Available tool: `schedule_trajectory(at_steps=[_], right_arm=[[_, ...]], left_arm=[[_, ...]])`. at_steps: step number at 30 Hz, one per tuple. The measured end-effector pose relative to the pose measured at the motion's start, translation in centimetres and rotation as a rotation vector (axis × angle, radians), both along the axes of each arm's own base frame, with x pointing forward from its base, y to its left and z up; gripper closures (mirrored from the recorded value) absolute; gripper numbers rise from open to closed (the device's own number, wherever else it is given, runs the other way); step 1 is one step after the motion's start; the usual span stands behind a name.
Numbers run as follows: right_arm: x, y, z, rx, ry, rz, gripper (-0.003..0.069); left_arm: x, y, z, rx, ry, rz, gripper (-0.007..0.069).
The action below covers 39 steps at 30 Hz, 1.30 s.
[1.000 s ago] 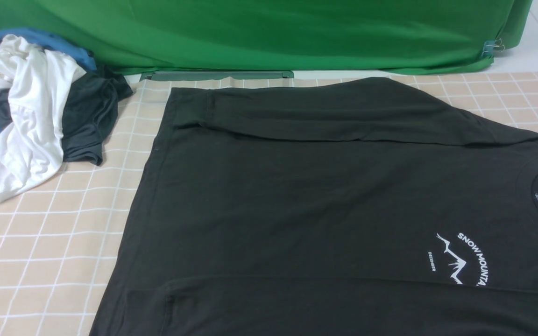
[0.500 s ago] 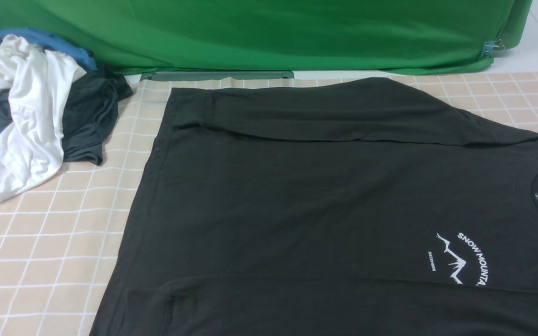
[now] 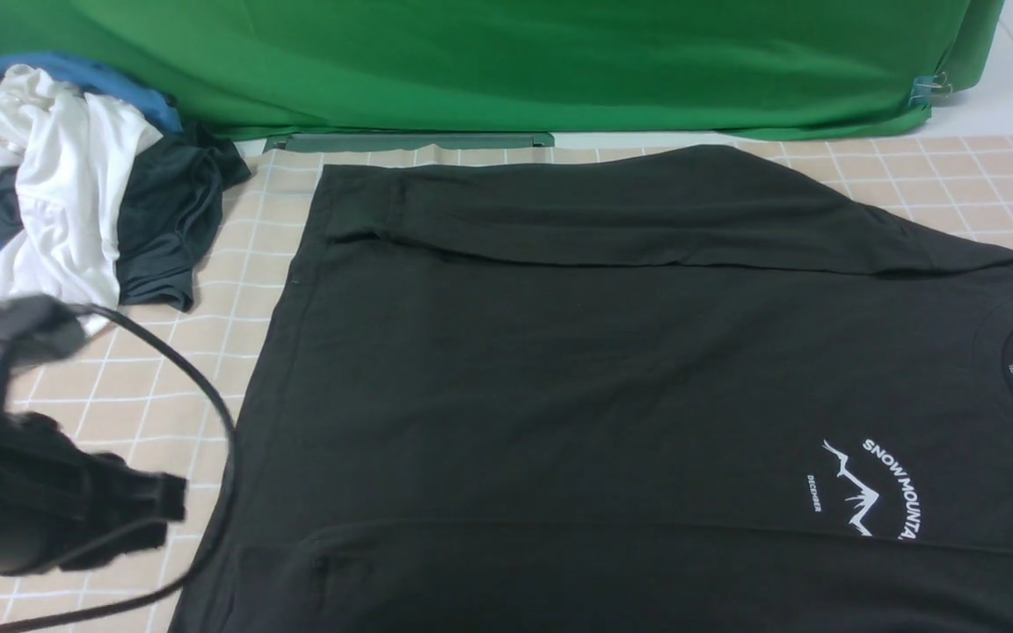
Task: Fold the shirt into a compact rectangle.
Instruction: 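Grasp the left edge of the dark T-shirt lying flat on the table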
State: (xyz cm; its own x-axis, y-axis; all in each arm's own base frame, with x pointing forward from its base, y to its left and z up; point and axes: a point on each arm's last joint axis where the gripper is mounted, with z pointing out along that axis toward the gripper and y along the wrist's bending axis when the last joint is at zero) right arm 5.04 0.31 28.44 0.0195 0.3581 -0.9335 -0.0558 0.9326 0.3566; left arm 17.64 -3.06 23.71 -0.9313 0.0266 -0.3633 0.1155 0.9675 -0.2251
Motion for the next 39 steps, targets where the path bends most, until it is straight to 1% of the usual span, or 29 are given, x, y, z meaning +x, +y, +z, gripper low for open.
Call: schedule_trajectory(at_steps=[2,3,4,5,6,9,11,13,15,18,19,22,23,24,26,29,31,34,36,37,39], right_arm=[[0.5,0.3,1.5,-0.047,0.100,0.040,0.0620],[1.3,0.6,2.3,-0.081,0.194,0.078,0.0620],[1.7,0.7,2.7,-0.096,0.224,0.091,0.0620],[2.8,1.1,3.2,-0.135,0.326,0.109,0.0620],[3.5,1.4,3.5,-0.164,0.385,0.167,0.0620],[5.1,2.2,3.5,-0.222,0.496,0.240,0.0620],[6.1,3.0,3.0,-0.242,0.551,0.292,0.0620],[6.8,3.6,2.5,-0.255,0.589,0.333,0.0620],[7.2,4.2,2.2,-0.267,0.615,0.364,0.0621],[7.8,5.0,1.8,-0.283,0.636,0.406,0.0621],[7.9,5.2,1.7,-0.286,0.631,0.420,0.0621],[8.1,5.5,2.0,-0.282,0.598,0.430,0.0621],[8.1,5.5,2.0,-0.282,0.596,0.431,0.0621],[8.1,5.6,2.0,-0.280,0.586,0.432,0.0621],[8.2,5.6,2.2,-0.276,0.568,0.429,0.0621],[8.3,5.6,2.2,-0.273,0.561,0.429,0.0621],[8.3,5.7,2.3,-0.272,0.559,0.428,0.0621],[8.3,5.7,2.3,-0.270,0.558,0.429,0.0621],[8.3,5.7,2.3,-0.270,0.559,0.429,0.0621],[8.3,5.7,2.3,-0.270,0.557,0.428,0.0621],[8.3,5.7,2.3,-0.270,0.557,0.428,0.0621]], left_arm=[[0.5,-0.6,-1.0,0.020,0.054,-0.029,0.0610],[0.7,-1.2,-1.5,0.039,0.079,-0.049,0.0610],[0.7,-1.5,-1.8,0.057,0.086,-0.065,0.0610],[0.9,-1.9,-2.3,0.077,0.106,-0.061,0.0610],[1.0,-2.3,-2.6,0.101,0.120,-0.057,0.0610],[1.6,-2.7,-3.5,0.152,0.121,-0.039,0.0606],[2.3,-3.0,-3.8,0.145,0.102,-0.023,0.0602],[2.8,-3.1,-4.2,0.143,0.078,-0.033,0.0581],[3.2,-3.2,-4.6,0.149,0.068,-0.055,0.0536],[3.6,-3.4,-5.4,0.157,0.081,-0.072,0.0424],[3.8,-3.4,-5.8,0.162,0.087,-0.082,0.0363],[4.3,-3.6,-6.5,0.158,0.080,-0.102,0.0260],[4.3,-3.7,-6.5,0.160,0.080,-0.105,0.0254],[4.4,-3.8,-6.8,0.147,0.082,-0.111,0.0220],[4.6,-4.1,-7.3,0.131,0.092,-0.132,0.0190],[4.7,-4.4,-8.1,0.126,0.124,-0.155,0.0195],[4.8,-4.4,-8.2,0.129,0.128,-0.160,0.0216],[5.0,-4.5,-8.4,0.132,0.130,-0.165,0.0321],[5.0,-4.5,-8.3,0.124,0.137,-0.159,0.0436],[4.9,-4.6,-8.2,0.115,0.152,-0.156,0.0511],[4.8,-4.7,-7.9,0.113,0.167,-0.162,0.0571]])
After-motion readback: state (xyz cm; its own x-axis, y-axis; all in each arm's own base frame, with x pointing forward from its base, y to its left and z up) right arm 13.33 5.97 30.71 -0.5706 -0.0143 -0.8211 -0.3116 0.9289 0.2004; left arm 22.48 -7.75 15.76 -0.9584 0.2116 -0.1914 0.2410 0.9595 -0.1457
